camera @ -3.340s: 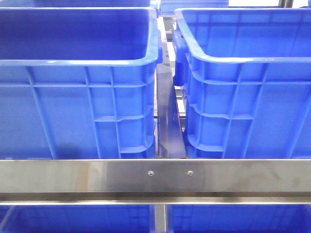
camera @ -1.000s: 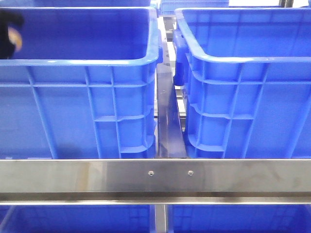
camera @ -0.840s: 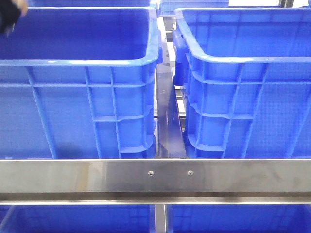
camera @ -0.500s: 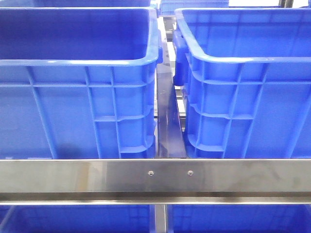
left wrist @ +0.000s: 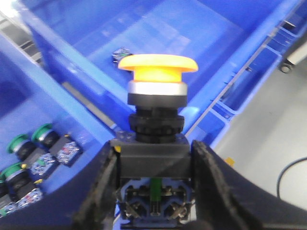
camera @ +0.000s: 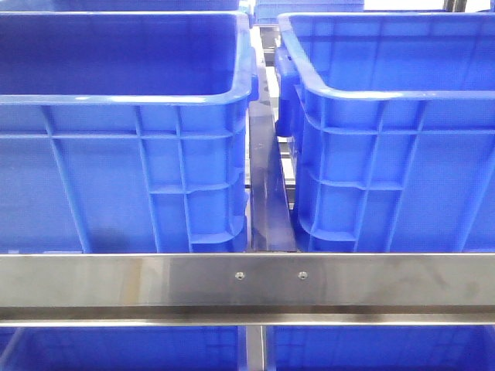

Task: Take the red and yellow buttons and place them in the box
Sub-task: 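Lift the yellow button with the left gripper and pass it to the right gripper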

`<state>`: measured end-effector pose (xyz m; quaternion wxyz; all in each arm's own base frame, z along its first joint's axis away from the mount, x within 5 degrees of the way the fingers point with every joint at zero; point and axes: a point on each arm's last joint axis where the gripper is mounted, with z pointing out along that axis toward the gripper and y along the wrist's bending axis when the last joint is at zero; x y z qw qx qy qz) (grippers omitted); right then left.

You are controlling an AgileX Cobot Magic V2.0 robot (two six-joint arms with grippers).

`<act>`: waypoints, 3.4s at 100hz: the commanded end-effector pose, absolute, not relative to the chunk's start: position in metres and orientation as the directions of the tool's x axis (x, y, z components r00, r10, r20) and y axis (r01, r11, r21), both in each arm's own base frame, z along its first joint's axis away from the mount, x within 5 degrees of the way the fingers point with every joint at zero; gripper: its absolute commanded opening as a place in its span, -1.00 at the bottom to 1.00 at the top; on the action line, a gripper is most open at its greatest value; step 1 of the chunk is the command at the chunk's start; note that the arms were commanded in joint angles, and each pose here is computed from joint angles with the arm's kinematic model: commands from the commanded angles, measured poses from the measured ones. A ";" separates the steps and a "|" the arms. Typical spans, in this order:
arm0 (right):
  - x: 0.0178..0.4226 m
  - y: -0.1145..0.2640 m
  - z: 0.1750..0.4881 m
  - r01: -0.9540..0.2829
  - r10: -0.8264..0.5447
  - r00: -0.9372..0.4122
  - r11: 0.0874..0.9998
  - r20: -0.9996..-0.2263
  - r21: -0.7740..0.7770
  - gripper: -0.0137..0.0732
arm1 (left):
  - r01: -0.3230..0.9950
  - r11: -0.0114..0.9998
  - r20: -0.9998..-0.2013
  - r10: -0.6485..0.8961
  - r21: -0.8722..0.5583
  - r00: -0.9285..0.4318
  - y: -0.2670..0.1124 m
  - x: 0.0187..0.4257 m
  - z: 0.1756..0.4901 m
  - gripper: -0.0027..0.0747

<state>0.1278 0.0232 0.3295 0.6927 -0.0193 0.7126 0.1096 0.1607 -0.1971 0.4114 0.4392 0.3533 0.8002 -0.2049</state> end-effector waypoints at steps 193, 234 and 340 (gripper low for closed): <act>0.223 0.144 0.377 -0.644 0.343 -0.693 0.101 -0.634 0.758 -0.31 | 0.756 0.655 -0.890 0.333 -0.018 -0.310 -0.195 0.155 0.429 0.01; 0.233 0.140 0.376 -0.683 0.369 -0.598 0.230 -0.712 0.693 -0.31 | 0.724 0.690 -0.900 0.304 -0.018 -0.312 -0.186 0.156 0.434 0.62; 0.262 0.100 0.368 -0.550 0.357 -0.324 0.683 -0.876 0.481 -0.31 | -0.010 0.998 -0.971 -0.056 -0.055 -0.232 0.002 0.069 0.377 0.59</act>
